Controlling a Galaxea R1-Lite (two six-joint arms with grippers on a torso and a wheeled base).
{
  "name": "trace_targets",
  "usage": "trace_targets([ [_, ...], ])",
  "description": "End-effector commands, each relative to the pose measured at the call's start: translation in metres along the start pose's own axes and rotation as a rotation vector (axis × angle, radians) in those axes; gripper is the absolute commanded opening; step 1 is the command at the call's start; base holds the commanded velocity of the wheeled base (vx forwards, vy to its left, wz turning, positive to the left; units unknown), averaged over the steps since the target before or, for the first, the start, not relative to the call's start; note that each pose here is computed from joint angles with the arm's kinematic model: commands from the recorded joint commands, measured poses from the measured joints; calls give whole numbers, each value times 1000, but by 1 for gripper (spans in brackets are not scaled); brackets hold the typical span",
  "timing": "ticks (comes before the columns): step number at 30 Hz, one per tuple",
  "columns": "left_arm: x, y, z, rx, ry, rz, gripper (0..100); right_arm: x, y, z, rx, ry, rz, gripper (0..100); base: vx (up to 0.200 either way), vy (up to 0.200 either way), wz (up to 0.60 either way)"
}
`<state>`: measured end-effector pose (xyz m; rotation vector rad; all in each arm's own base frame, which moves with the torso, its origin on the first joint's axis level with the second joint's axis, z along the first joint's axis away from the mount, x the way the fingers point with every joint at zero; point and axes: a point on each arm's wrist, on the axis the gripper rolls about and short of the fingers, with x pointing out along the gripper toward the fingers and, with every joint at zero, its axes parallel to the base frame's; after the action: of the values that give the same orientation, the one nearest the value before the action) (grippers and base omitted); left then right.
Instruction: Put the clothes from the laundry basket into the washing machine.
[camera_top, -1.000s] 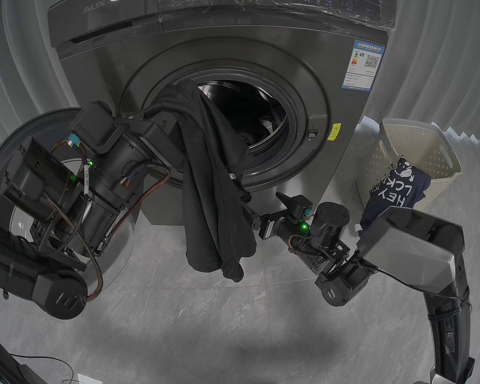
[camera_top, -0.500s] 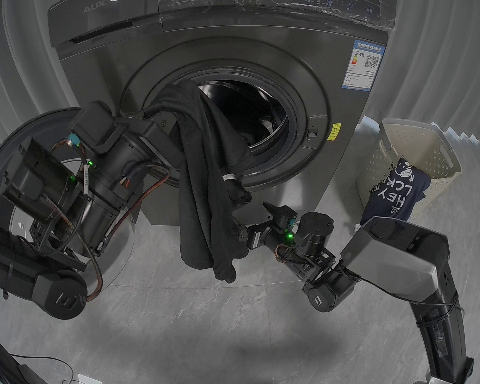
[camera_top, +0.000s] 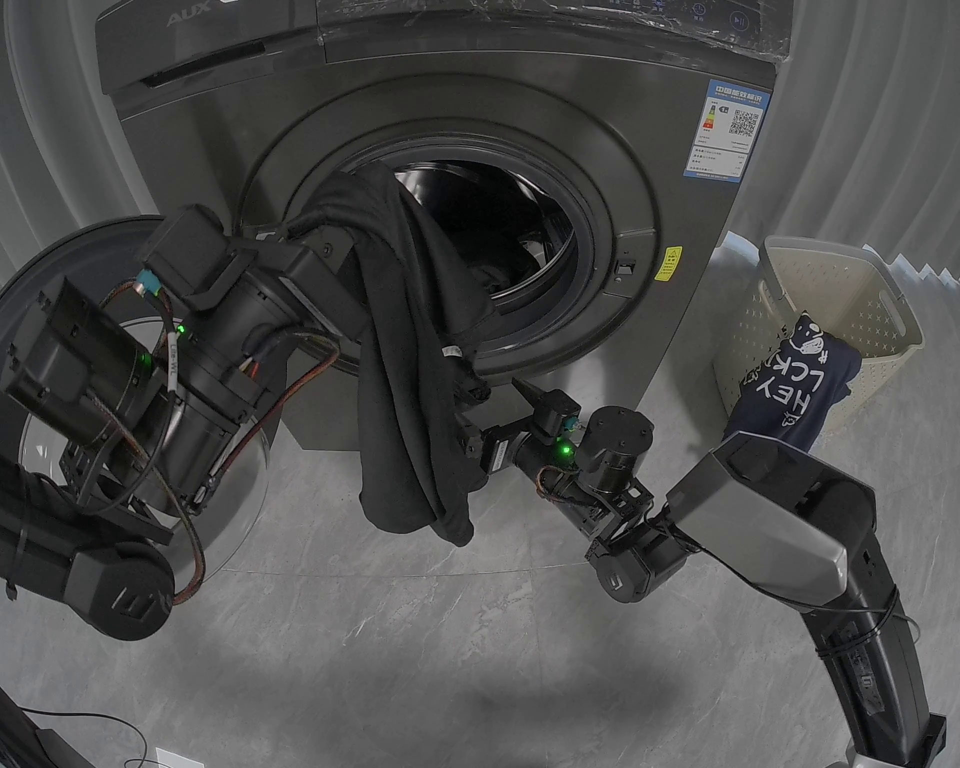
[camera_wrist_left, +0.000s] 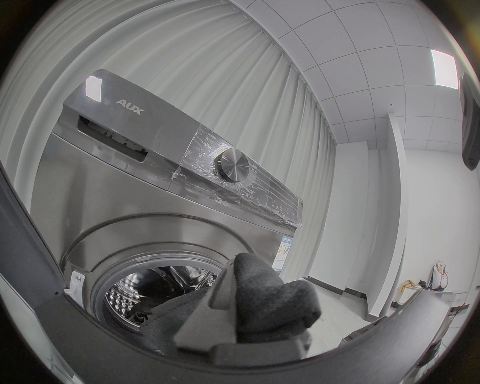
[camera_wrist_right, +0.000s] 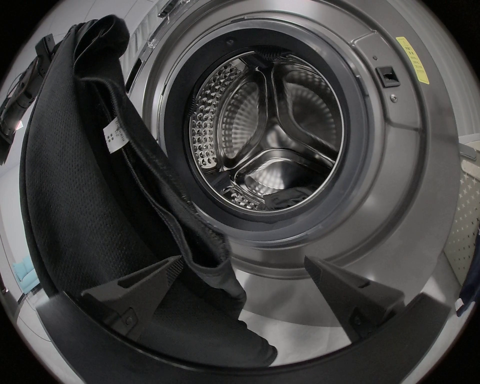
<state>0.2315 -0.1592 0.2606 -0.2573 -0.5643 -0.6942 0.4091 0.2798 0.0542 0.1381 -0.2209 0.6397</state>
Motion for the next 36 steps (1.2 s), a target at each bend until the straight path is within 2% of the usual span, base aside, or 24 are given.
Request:
trace_targets([
  [1, 0, 0, 0, 0, -1, 0, 0, 2, -1, -7, 1, -3, 13, 100, 0, 0, 0],
  [6, 0, 0, 0, 0, -2, 0, 0, 9, 0, -13, -2, -34, 35, 100, 0, 0, 0],
  [11, 0, 1, 0, 1, 1, 1, 0, 18, 3, -7, -1, -84, 39, 100, 0, 0, 0],
  [12, 0, 1, 0, 1, 1, 1, 0, 18, 3, -7, 0, -84, 39, 0, 0, 0, 0],
  [18, 0, 2, -1, 2, 2, 4, 0, 19, -1, 6, -3, -113, 29, 0, 0, 0, 0],
  [23, 0, 5, -3, 6, 8, 15, 0, 17, -15, 24, -11, -131, -13, 0, 0, 0, 0],
  [24, 0, 6, -3, 8, 9, 18, 0, 14, -19, 34, -10, -135, -30, 0, 0, 0, 0],
  [26, 0, 10, -3, 15, 10, 31, 0, 8, -22, 47, -11, -136, -41, 0, 0, 0, 0],
  [30, 0, 15, -3, 25, 9, 45, 0, 1, -25, 57, -12, -127, -50, 0, 0, 0, 0],
  [31, 0, 21, -3, 36, 8, 61, 0, -13, -26, 68, -12, -118, -53, 0, 0, 0, 0],
  [36, -1, 31, -1, 57, 4, 89, 0, -43, -26, 82, -11, -74, -61, 0, 0, 0, 0],
])
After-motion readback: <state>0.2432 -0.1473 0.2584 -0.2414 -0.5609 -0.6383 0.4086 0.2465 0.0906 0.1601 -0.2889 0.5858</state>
